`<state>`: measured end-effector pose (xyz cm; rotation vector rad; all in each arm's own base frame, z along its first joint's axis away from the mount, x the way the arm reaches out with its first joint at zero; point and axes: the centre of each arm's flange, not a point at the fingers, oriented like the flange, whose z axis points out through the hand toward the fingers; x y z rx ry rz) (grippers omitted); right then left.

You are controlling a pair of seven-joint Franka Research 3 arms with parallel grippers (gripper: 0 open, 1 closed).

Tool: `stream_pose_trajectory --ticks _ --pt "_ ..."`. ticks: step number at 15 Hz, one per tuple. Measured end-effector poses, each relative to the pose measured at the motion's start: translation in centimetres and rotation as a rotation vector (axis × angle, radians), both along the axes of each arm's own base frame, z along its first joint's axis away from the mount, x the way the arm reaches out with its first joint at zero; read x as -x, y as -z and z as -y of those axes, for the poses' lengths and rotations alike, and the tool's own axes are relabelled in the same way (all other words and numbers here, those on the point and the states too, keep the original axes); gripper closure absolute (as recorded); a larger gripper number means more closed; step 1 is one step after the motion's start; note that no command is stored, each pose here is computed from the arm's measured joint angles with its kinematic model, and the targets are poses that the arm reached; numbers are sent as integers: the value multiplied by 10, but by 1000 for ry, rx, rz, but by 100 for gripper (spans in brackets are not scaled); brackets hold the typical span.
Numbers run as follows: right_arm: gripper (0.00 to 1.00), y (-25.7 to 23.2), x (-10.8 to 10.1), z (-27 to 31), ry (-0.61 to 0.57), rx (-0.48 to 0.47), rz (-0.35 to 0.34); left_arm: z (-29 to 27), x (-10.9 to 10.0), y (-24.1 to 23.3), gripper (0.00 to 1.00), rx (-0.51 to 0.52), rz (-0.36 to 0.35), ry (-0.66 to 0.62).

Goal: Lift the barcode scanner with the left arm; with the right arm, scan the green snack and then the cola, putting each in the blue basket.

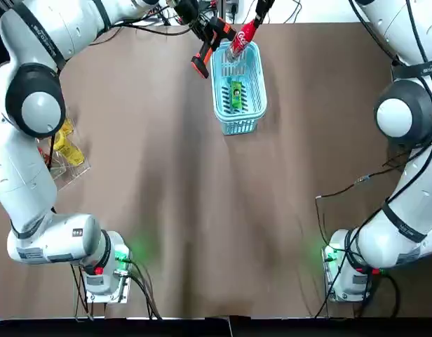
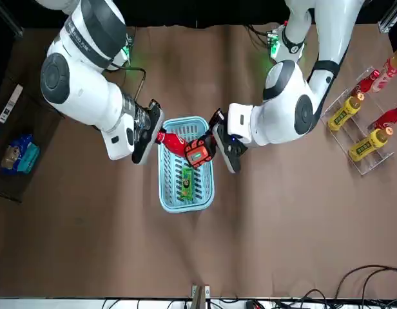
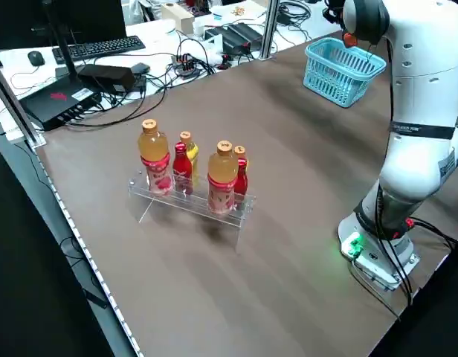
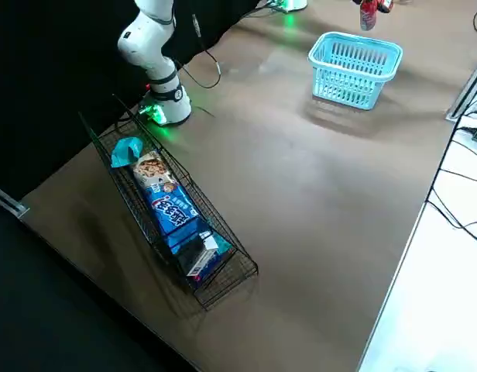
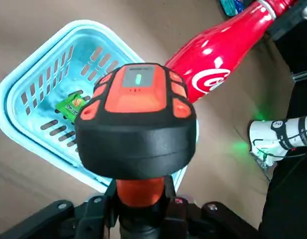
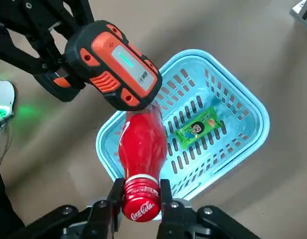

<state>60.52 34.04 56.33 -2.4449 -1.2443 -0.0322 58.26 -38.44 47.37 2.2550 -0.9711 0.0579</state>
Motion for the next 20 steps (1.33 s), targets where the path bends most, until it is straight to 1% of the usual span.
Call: stream_pose_trajectory --ticks 1,5,7,9,13,16,18,20 --pt "67 0 0 0 0 0 0 0 1 1 63 -5 -34 -27" --pt "67 0 0 0 0 0 0 4 8 3 63 -69 -215 -187" --pt "67 0 0 0 0 0 -1 6 10 2 63 -86 -264 -239" --pt "67 0 0 0 -1 1 -1 7 11 1 63 -75 -307 -264" --pt "67 0 0 0 -1 1 -1 7 11 0 63 -63 -355 -298" --pt "67 0 -1 2 4 2 -1 7 11 -1 63 -53 -369 -304" --pt "67 2 -6 10 17 8 -2 6 10 -1 63 -56 -379 -318" --pt "67 3 -12 25 37 16 -11 -2 6 -2 63 -68 -405 -343"
